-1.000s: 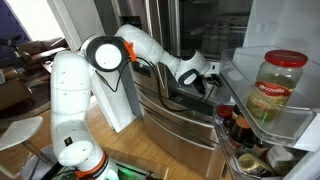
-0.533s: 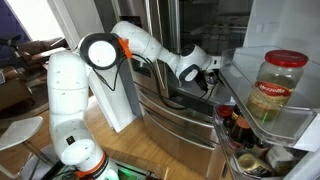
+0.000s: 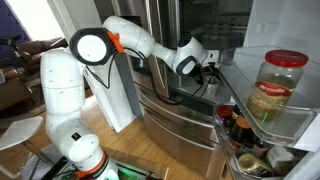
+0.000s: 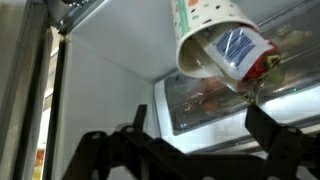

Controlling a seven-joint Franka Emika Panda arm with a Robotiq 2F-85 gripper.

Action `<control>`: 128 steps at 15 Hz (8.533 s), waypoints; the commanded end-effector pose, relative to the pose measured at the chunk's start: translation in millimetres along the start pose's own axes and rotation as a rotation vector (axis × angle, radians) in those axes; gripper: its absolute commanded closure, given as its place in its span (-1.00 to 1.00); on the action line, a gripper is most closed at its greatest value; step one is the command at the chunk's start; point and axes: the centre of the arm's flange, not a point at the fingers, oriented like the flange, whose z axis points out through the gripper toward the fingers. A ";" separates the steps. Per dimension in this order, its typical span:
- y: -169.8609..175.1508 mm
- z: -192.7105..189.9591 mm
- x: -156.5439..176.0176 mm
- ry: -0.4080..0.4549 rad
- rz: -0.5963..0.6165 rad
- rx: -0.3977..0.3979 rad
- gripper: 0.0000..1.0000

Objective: Take the sachet out of the cup

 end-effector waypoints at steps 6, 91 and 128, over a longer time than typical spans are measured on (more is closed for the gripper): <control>-46.2 -12.5 -22.5 -0.072 -0.021 -0.042 -0.94; -135.1 -114.8 -79.4 0.026 -0.304 0.423 0.99; -131.4 -156.3 -66.1 0.292 -0.108 0.380 -1.00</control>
